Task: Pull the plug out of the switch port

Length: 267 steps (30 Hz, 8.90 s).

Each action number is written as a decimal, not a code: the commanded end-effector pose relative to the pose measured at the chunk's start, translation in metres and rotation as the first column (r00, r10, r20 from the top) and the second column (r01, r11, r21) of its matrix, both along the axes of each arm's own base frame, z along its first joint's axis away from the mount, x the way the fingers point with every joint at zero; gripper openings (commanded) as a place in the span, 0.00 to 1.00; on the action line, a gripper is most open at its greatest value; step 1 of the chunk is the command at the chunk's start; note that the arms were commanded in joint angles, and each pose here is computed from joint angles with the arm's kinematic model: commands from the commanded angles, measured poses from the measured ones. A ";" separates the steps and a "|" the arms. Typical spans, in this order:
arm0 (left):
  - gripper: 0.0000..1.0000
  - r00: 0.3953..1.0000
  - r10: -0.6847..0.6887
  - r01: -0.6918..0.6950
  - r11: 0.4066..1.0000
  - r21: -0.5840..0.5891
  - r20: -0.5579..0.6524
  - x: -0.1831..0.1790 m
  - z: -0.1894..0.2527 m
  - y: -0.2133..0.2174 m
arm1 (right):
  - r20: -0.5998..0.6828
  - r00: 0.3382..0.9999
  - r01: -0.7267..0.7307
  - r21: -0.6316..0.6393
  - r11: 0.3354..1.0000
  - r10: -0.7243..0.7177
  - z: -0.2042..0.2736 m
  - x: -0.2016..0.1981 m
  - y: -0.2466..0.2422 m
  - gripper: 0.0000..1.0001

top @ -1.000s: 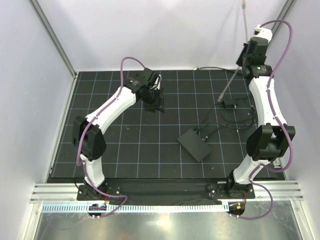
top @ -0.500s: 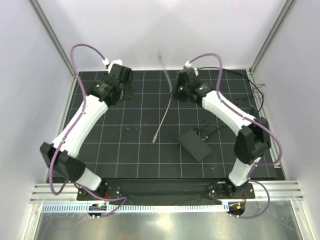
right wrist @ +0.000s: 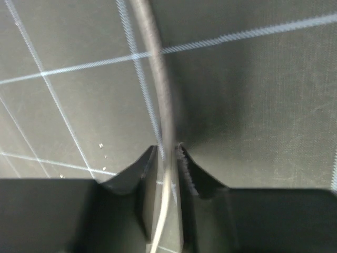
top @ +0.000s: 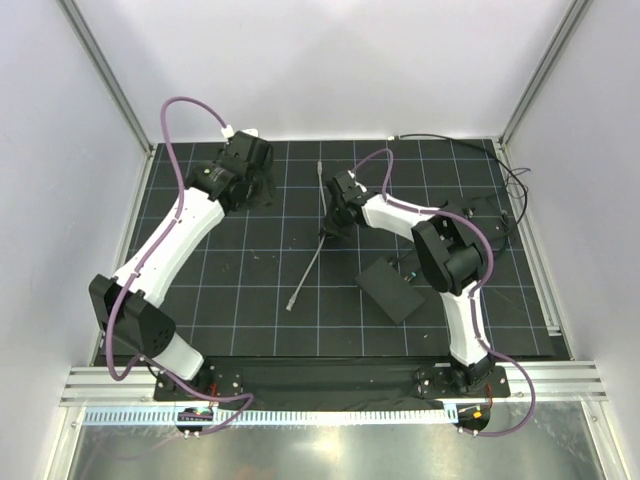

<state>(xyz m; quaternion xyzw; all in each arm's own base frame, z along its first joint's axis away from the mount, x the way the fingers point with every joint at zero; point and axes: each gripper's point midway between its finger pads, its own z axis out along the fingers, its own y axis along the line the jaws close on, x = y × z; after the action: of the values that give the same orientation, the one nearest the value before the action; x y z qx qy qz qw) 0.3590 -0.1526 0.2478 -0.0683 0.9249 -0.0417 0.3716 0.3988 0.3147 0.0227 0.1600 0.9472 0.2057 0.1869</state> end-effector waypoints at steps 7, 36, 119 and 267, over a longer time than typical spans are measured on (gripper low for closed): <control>0.52 0.973 -0.230 0.223 0.954 -0.200 -0.011 -0.003 -0.008 -0.059 | 0.179 0.982 -0.051 -0.032 0.998 0.056 0.068 0.010 -0.005 0.38; 0.47 0.435 -0.821 0.642 0.570 -0.513 -0.369 -0.122 -0.166 -0.309 | 0.315 0.898 0.199 0.337 0.920 -0.309 0.051 -0.129 -0.229 0.44; 0.43 0.438 -0.652 0.555 0.738 -0.384 -0.620 -0.137 -0.235 -0.273 | 0.251 0.861 0.345 0.351 0.871 -0.442 -0.004 -0.113 -0.253 0.01; 0.56 0.994 0.109 -0.105 0.968 0.226 -0.006 0.021 -0.008 0.005 | -0.058 0.991 -0.089 0.357 0.930 0.117 0.120 -0.062 0.072 0.01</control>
<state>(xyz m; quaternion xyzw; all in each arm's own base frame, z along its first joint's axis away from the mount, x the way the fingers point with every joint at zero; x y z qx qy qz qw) 0.3846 -0.1631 0.2272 -0.0642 0.9310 0.0623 0.3540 0.3354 0.3480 0.1296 0.2241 0.9146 0.3204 0.1032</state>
